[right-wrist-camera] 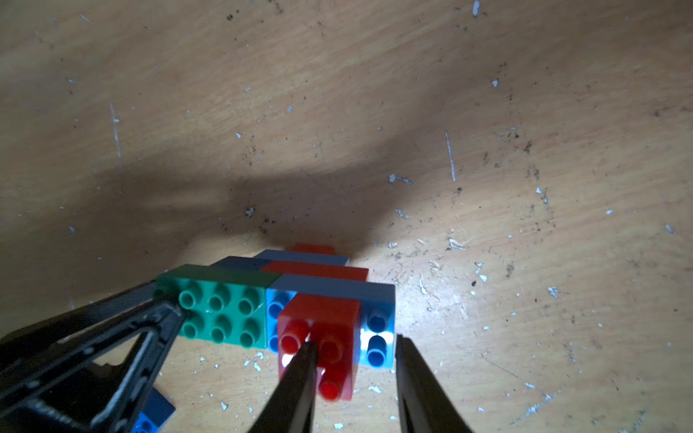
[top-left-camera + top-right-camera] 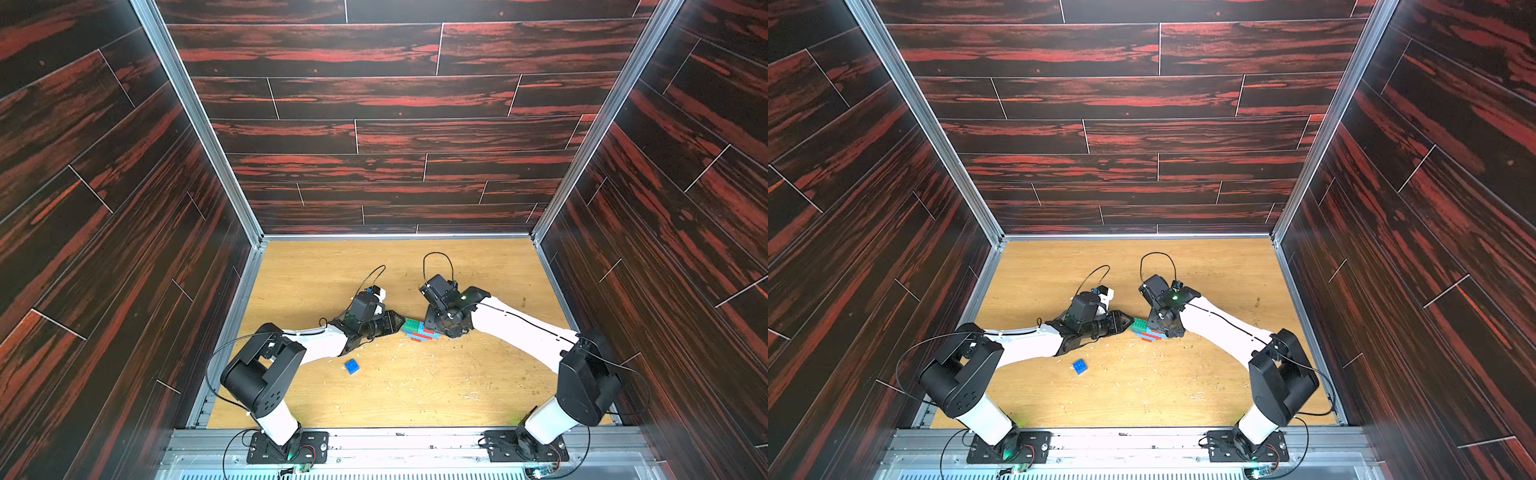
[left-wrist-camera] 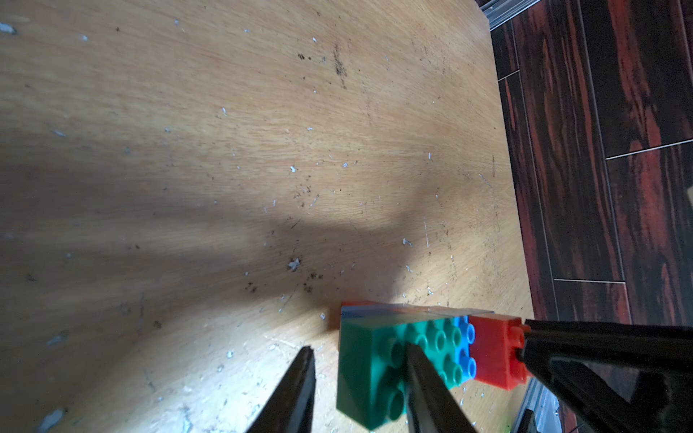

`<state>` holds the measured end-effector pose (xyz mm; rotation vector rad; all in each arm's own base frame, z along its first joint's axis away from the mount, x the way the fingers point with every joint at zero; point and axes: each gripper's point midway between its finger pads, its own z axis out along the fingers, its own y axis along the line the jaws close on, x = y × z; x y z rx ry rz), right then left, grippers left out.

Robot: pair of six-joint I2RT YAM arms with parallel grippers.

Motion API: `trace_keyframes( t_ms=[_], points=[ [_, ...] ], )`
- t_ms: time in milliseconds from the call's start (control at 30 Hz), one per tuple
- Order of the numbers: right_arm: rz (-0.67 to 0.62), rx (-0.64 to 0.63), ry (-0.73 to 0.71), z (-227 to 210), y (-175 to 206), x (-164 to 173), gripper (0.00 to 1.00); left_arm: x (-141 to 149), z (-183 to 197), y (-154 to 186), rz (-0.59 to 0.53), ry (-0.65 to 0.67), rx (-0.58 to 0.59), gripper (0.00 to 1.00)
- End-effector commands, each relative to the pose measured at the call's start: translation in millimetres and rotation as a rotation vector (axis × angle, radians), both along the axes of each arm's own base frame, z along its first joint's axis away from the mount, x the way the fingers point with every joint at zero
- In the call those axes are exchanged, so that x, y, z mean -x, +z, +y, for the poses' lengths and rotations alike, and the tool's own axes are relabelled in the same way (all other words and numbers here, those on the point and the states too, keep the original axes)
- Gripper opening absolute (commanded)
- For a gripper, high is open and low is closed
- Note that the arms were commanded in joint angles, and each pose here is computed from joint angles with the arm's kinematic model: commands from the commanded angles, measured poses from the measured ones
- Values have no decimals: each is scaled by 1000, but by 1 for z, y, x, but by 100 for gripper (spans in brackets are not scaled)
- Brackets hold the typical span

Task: Assemble a heart with lego
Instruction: Assemble the lego brick with the lego brick.

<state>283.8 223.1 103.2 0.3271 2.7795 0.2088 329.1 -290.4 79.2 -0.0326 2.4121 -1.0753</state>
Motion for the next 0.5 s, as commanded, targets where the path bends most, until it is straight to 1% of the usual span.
trace_keyframes(
  t_ms=[0, 100, 200, 267, 300, 467],
  points=[
    [186, 124, 21, -24, -55, 34, 36, 8, 8, -11, 35, 1, -60, 43],
    [194, 148, 31, -26, -57, 36, 36, 8, 6, -10, 36, 0, -51, 43],
    [132, 144, 23, -23, -33, 23, 36, 6, 6, 2, 4, 2, -45, 44],
    [83, 97, 37, -12, -15, 13, 38, 4, 8, 9, -9, 2, -63, 47],
    [67, 72, 48, -6, -8, 10, 40, 3, 9, 14, -19, 1, -77, 50],
    [11, 78, 48, -6, 17, -1, 44, -1, 22, 42, -80, 25, -120, 57]
  ],
)
